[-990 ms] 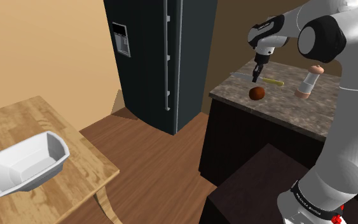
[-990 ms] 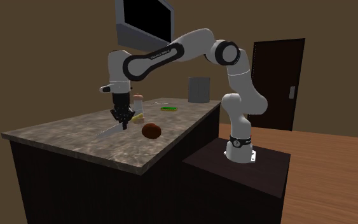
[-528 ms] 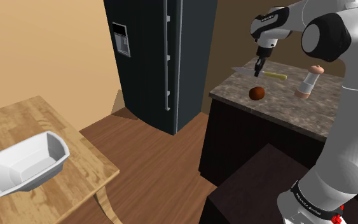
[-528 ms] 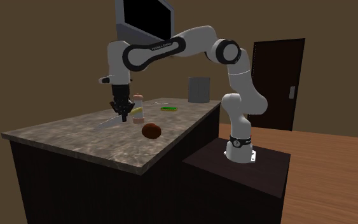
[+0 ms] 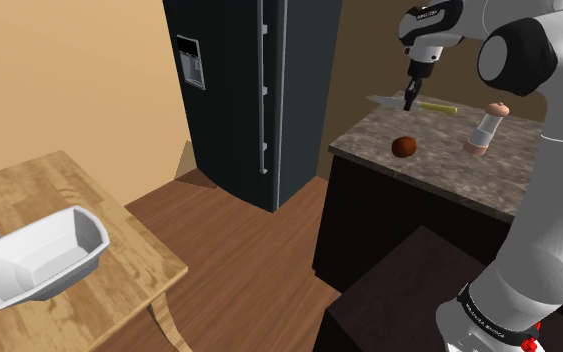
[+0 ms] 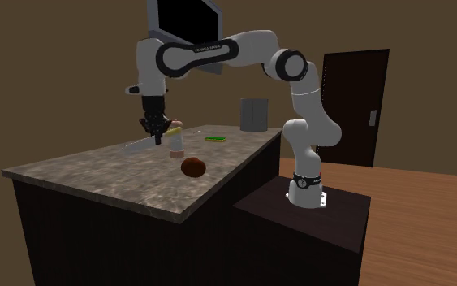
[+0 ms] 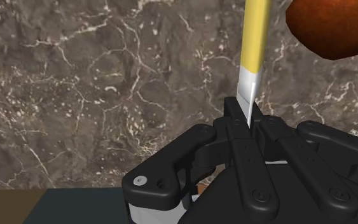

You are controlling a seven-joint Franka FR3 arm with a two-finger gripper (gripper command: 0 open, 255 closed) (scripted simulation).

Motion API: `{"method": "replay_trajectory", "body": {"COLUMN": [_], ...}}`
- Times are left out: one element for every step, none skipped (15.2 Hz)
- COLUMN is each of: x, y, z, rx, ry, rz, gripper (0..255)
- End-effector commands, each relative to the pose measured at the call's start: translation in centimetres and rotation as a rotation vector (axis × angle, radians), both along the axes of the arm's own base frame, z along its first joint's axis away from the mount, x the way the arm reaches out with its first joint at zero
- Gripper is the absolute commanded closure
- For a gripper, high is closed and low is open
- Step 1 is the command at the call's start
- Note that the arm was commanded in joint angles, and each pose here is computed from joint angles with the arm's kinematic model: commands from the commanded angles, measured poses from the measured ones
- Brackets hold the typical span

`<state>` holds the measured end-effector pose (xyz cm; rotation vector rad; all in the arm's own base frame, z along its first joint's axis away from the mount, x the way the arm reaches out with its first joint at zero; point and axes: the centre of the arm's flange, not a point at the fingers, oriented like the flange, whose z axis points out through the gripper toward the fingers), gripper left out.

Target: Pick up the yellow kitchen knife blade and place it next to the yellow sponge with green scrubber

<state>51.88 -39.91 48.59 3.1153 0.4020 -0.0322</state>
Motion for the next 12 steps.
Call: {"method": "replay_trajectory", "body": {"x": [-1.2, -2.4, -3.7, -4.9, -6.2, -7.4, -8.7, -9.9, -11.2, -12.4, -13.7, -14.9], "y": [-0.5, -0.9, -1.3, -1.8, -2.2, -2.6, -3.1, -3.5, -3.9, -4.4, -4.8, -5.2], "z": [0.3, 0.4, 0.4, 0.4, 0.4, 0.4, 0.4, 0.4, 0.4, 0.4, 0.4, 0.4], "rx": [0.0, 0.0, 0.0, 0.0, 0.0, 0.0, 0.0, 0.0, 0.0, 0.0, 0.0, 0.0], "ry": [0.0, 0.0, 0.0, 0.0, 0.0, 0.0, 0.0, 0.0, 0.0, 0.0, 0.0, 0.0], "rz": [0.0, 0.0, 0.0, 0.0, 0.0, 0.0, 0.0, 0.0, 0.0, 0.0, 0.0, 0.0], "gripper": [255, 255, 255, 255, 255, 255, 255, 255, 255, 255, 255, 255]}}
